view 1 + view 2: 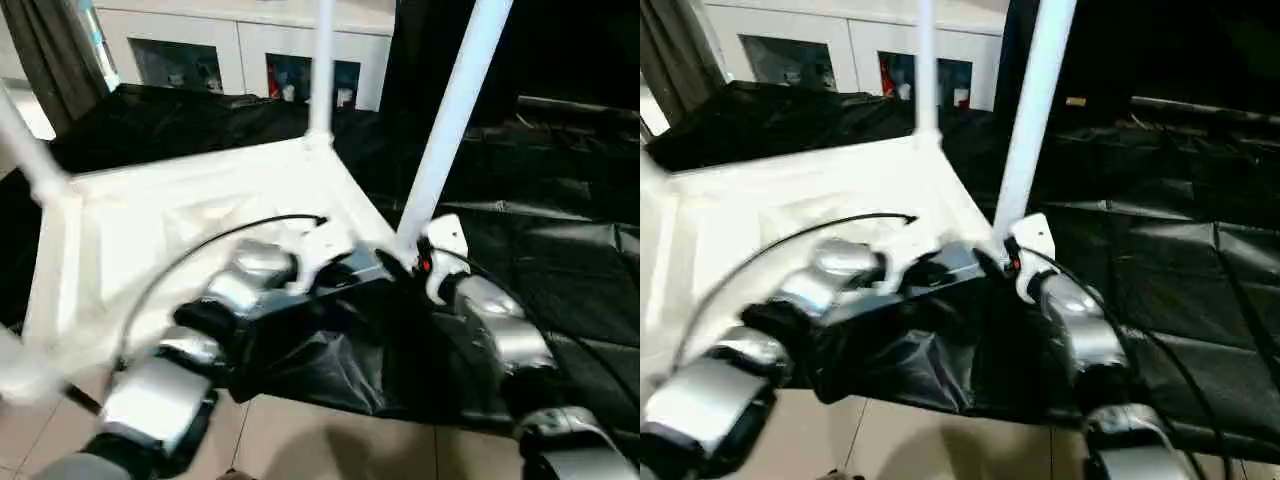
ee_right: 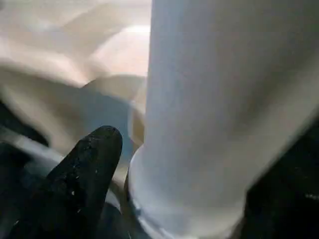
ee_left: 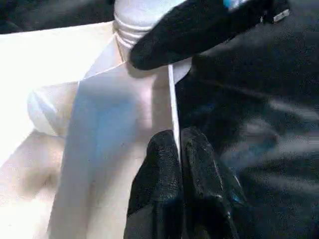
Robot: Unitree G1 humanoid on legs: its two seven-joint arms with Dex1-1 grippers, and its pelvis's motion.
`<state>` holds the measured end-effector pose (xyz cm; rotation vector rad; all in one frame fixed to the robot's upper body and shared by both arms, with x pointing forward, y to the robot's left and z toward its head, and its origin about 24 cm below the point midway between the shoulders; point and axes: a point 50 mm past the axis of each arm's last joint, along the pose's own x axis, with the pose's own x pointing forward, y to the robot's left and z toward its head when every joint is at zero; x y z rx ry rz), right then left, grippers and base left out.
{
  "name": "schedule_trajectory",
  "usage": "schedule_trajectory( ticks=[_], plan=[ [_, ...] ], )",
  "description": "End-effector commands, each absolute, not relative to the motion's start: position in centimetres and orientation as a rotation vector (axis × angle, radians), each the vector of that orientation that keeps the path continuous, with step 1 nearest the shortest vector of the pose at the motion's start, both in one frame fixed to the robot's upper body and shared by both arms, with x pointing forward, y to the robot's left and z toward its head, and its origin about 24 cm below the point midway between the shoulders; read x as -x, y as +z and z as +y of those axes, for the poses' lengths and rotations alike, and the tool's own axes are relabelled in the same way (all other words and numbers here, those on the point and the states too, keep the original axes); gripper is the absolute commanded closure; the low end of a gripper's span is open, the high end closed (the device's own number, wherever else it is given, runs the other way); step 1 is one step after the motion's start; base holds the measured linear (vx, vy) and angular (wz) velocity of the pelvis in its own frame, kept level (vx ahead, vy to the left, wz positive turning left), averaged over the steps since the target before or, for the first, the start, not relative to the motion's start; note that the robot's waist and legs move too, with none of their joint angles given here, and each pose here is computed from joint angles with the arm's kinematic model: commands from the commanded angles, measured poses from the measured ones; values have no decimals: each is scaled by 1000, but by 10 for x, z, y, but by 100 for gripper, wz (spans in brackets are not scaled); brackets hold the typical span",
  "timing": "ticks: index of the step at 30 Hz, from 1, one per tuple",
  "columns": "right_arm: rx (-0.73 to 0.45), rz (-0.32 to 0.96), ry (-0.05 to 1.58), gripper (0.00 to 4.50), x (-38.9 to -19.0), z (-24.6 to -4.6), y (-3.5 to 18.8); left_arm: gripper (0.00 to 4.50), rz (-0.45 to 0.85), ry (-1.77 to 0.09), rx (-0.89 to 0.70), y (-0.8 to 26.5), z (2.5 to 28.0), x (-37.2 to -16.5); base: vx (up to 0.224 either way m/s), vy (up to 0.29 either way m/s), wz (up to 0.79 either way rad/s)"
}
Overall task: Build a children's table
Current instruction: Rotate leg to tighten
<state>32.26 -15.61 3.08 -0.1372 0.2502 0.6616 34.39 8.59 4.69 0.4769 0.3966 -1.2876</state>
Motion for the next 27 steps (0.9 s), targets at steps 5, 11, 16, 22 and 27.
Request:
schedule_trajectory(
  ticks=[5,11,16,22,27],
  plan=[
    [123,266,895,75,-313,-158,40,450,520,-1454,-422,34,100,-329,0,0,0],
    [122,293,940,99,-312,-160,39,450,525,-1492,-396,34,103,-326,0,0,0],
    [89,288,957,142,-309,-155,40,450,525,-1497,-383,33,103,-325,0,0,0],
    [37,303,927,176,-302,-150,30,450,522,-1493,-366,31,104,-323,0,0,0],
    [-1,335,623,180,-312,-144,14,450,509,-1306,-422,23,92,-331,0,0,0]
  ],
)
